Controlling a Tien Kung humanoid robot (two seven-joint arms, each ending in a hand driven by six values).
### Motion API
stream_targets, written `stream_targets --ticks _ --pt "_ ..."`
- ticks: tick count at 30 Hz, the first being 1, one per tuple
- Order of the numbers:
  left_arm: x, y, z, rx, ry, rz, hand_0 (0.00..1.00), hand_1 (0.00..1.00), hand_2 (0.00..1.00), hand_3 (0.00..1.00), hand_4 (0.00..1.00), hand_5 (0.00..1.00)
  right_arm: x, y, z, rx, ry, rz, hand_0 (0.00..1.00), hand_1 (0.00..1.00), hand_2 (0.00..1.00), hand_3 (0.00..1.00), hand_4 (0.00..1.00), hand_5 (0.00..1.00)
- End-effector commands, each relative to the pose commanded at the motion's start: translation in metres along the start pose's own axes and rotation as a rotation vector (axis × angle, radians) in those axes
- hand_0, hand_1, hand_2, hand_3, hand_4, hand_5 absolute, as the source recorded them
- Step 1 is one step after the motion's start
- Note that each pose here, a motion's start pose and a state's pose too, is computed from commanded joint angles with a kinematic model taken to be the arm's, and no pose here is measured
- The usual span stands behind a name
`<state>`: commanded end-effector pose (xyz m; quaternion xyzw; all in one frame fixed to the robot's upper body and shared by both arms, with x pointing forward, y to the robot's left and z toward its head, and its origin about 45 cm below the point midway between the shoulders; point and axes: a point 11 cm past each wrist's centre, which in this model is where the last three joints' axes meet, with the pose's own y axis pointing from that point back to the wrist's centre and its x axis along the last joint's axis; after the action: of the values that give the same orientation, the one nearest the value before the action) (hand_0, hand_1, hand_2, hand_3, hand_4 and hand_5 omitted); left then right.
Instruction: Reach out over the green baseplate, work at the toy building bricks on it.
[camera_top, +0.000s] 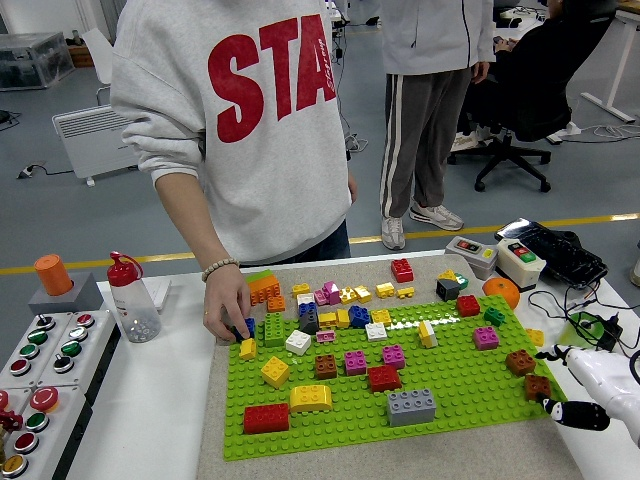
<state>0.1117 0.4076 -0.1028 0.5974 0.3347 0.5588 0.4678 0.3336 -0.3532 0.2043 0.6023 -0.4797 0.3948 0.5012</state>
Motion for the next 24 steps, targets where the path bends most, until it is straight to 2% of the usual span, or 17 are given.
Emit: stream_targets --ticks 24 --pt "0.0 0.0 0.004 -0.006 -0.004 -0.002 0.654 0.686 0.674 0.574 0.287 0.998 -0.012 -0.022 0.01 -0.049 0.029 -0.045 0.762 0.765 0.791 0.799 0.675 0.367"
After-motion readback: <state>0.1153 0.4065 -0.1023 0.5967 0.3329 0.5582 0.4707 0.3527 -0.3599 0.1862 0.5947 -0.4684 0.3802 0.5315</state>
